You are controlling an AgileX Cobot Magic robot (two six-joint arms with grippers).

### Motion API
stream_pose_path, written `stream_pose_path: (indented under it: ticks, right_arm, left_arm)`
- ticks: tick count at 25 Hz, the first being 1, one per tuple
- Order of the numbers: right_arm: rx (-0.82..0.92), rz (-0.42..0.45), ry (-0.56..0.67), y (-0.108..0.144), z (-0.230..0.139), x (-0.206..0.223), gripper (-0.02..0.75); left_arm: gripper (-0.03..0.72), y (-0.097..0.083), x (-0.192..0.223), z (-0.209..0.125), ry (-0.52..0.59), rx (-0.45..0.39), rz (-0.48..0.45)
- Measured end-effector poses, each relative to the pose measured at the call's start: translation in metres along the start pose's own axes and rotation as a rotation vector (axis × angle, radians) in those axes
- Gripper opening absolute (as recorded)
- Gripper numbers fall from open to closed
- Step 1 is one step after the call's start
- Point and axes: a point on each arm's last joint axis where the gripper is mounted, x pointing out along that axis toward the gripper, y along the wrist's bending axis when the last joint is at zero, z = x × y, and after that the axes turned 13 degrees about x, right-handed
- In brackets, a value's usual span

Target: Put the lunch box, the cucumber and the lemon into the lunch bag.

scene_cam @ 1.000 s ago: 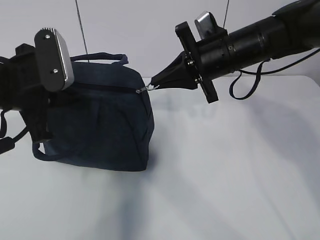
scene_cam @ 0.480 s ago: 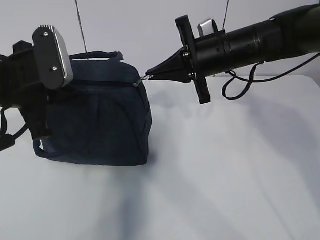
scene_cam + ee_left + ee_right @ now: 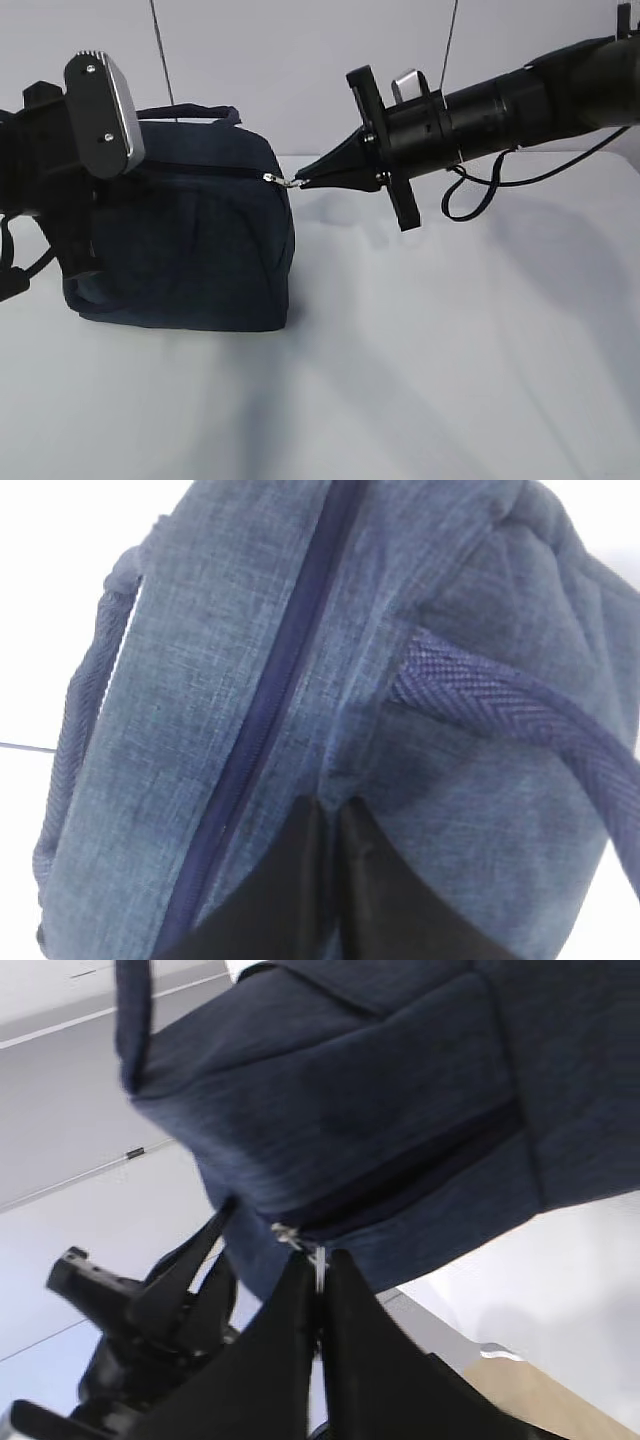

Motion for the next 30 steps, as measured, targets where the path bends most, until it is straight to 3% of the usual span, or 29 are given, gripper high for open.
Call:
stream_pose_path:
  ticks: [11,20,30]
  right_arm:
    - [0.051,-0.038,0.013,-0.021,0.016,0.012,-0.013]
    - [0.112,0.18,0.061,-0.002,0.013,0.009,-0.013]
    - [0.144,0.213,0.056,0.001,0.014,0.007,-0.013]
  left_arm:
    - [-0.002,-0.003,0.008,-0.003,0.014,-0.002,-0.011]
    - [-0.002,0.001,0.009,-0.004,0.022,-0.003,0.036]
    - [-0.002,0.006,0.009,-0.005,0.032,-0.002,0.098]
